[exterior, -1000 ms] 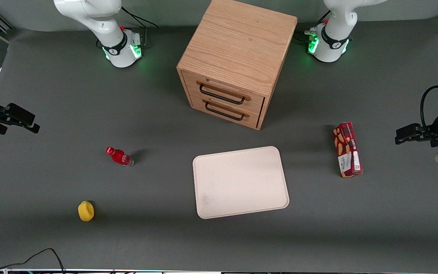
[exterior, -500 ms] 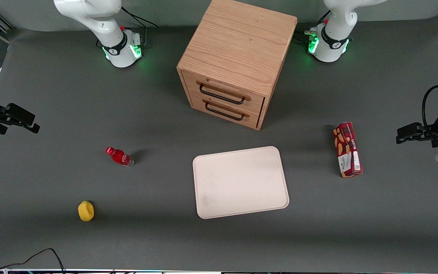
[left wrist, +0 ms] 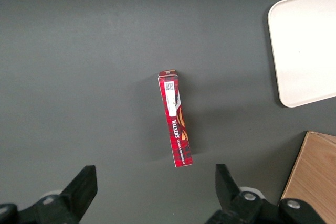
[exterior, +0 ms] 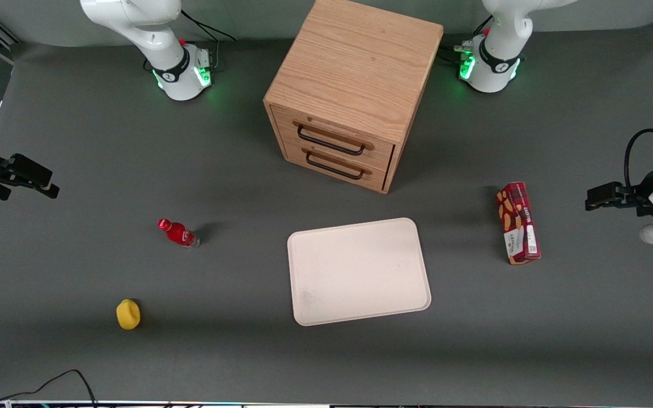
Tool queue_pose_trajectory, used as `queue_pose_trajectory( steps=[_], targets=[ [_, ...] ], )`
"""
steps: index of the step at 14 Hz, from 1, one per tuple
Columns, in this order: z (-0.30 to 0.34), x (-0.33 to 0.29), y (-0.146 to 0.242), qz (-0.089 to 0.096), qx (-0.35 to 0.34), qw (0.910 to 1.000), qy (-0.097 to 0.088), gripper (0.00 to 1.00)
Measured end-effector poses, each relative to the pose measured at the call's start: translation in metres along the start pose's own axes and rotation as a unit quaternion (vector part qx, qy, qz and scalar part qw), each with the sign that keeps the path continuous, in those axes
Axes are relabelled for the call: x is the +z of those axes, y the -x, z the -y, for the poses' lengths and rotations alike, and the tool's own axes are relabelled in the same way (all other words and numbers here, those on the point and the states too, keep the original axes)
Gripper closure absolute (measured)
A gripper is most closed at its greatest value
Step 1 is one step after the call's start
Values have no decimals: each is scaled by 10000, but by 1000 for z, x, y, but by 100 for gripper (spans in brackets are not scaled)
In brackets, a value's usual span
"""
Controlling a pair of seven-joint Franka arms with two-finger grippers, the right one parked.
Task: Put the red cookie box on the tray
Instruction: 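Lower the open left gripper over the red cookie box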
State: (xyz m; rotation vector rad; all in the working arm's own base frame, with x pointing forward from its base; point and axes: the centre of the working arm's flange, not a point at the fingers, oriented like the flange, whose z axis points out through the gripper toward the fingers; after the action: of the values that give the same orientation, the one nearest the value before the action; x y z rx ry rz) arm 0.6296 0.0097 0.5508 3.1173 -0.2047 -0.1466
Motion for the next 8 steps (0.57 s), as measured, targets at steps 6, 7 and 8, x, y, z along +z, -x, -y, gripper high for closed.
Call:
queue_pose_trajectory(
  steps=[6,7,8],
  targets=[
    [1,11,-3,101,12,9999,25,0],
    [1,13,-5,122,14,9999,30,0],
    [1,16,-6,143,16,9999,36,0]
  ],
)
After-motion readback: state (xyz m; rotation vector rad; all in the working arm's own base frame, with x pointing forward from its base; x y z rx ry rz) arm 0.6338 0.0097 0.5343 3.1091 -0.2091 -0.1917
